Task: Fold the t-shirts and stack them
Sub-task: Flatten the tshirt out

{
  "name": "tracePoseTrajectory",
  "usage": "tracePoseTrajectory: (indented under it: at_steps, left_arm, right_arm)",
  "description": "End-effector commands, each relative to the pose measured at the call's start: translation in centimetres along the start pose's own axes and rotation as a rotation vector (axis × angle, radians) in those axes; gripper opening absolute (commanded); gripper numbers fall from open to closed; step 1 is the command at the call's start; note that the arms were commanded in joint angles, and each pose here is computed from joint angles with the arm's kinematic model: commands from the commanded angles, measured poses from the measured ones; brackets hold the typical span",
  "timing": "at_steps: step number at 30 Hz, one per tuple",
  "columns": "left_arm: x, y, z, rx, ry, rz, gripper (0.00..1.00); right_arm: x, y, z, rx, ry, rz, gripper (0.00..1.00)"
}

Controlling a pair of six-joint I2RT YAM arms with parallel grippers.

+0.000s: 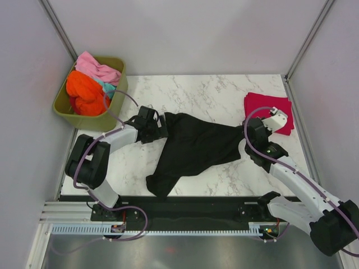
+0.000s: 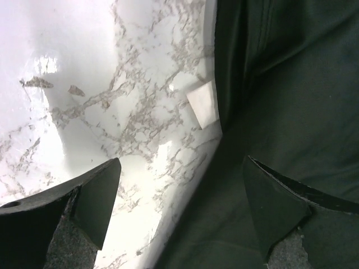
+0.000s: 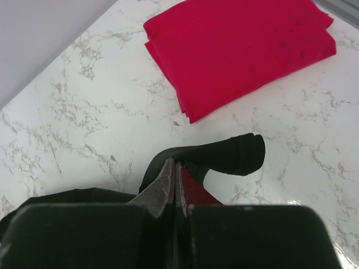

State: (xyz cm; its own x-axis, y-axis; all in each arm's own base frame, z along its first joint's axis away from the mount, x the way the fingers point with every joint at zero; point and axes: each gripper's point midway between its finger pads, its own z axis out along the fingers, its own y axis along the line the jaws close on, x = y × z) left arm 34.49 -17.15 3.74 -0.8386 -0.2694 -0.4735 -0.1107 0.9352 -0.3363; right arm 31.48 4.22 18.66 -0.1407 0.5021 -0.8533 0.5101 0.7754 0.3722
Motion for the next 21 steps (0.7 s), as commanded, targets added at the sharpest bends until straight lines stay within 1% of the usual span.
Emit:
tracePoseTrajectory:
  at_steps: [1,5,6,9,14,17,18,20,21]
  left_arm:
    - [-2.8,-2.0,-0.2,0.051,-0.071,-0.006,0.96]
    - [-3.6,-3.2,0.4,0.089,-0.075,-0.001,0.93]
    - [-4.3,-3.7,0.3,0.098,-0.087,-0.007,0.92]
    - [-5.3,-5.0,0.3,0.135,-0.088,-0.015,0.89]
    - [-6.6,-7.1,1.0,0.186,-0.080,-0.032,0.88]
    - [-6.9,-8.1,2.7,0.208,-0.045,-0.053,0.85]
    - [-7.6,-9.0,2.9,0.225,-0.052,-0.064,0.84]
    - [-7.1,-9.2,4.6,0.220,-0.019,-0.075,0.84]
    - [-8.0,-10.0,4.7,0.234,-0.031,-0.083,0.84]
  right_arm:
    - [-1.9,-2.0,-0.2,0.061,-0.059,0.072,0.00]
    - [-2.6,-4.0,-0.2,0.117,-0.083,0.088,0.00]
    - [-2.8,-4.3,-0.1,0.129,-0.089,0.094,0.00]
    - [-2.7,-4.3,0.1,0.129,-0.082,0.095,0.00]
    - [-2.4,-4.1,0.2,0.128,-0.068,0.088,0.00]
    - [-2.1,-3.9,0.3,0.120,-0.054,0.084,0.00]
    - [-2.1,-3.9,0.3,0.118,-0.054,0.086,0.00]
    - [-1.8,-3.8,0.4,0.116,-0.045,0.082,0.00]
    - [-1.8,-3.8,0.4,0.116,-0.043,0.081,0.00]
